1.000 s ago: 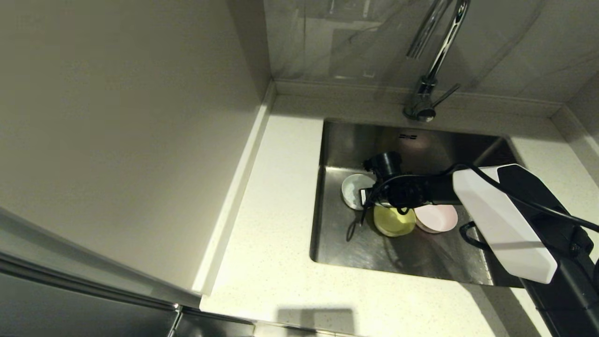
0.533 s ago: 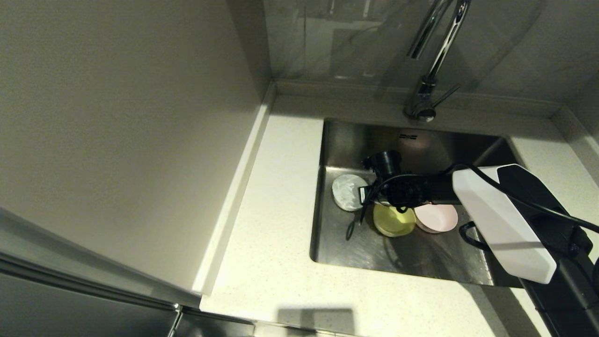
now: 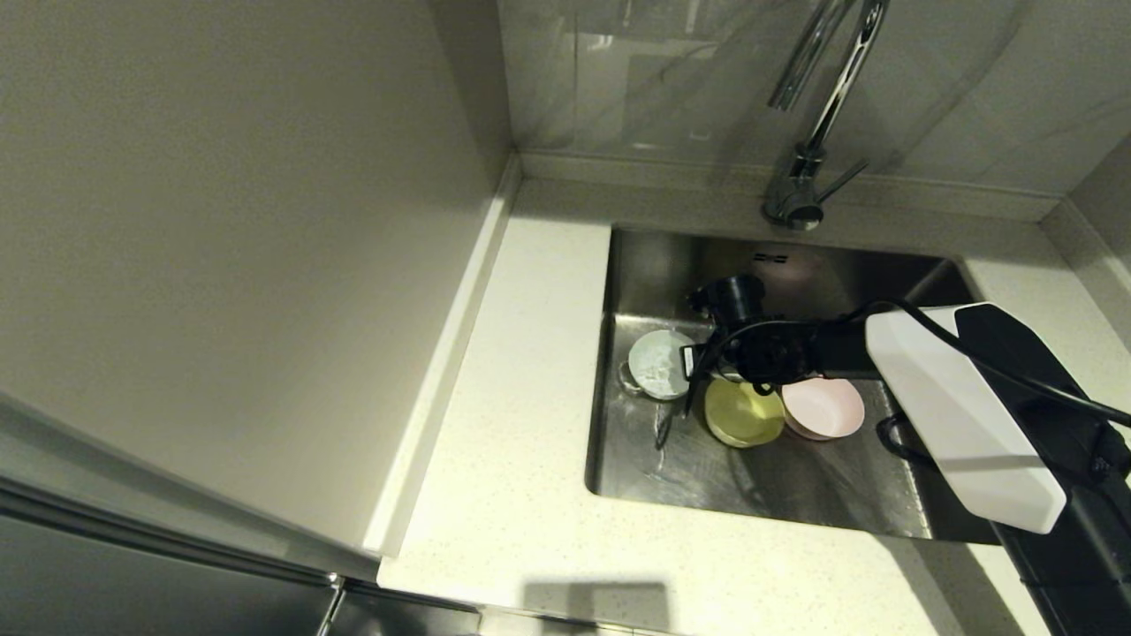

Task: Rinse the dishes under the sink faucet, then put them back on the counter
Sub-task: Put a bowl back to the table from the sink

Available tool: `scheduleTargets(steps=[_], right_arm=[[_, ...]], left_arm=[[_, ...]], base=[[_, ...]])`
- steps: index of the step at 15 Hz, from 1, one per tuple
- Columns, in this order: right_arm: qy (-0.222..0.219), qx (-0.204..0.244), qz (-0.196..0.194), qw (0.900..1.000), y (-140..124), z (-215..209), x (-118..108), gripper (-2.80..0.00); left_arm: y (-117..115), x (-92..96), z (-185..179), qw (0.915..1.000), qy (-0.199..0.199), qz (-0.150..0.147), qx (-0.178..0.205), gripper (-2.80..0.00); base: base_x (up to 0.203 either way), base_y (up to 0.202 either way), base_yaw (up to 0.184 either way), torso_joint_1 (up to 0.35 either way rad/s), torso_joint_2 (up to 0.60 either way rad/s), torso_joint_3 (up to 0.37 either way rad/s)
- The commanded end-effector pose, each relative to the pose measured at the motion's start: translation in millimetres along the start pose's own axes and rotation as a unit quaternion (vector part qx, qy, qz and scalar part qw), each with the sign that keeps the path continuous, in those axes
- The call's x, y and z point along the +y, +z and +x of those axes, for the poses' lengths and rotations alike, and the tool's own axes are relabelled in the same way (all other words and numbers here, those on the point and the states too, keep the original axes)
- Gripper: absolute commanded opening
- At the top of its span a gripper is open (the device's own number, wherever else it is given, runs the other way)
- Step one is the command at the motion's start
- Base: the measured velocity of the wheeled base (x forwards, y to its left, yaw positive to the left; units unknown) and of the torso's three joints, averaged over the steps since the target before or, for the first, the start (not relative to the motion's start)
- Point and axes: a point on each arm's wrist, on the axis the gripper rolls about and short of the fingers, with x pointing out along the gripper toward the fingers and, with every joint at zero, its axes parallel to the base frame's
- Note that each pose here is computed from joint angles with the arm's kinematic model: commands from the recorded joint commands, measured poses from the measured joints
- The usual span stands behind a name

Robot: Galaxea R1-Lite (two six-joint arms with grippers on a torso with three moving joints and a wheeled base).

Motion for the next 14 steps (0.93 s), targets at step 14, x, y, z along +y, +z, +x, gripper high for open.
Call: scheduleTargets(steps=[14], right_arm=[[-0.024,-0.021,-0.038,0.999,26,-21,-31,-2.8]], left_arm=[[0,0.0,0,1.0,0.0,0.0,-0.001,-2.8]], base=[[0.0,0.0,0.0,0.0,0.0,0.0]])
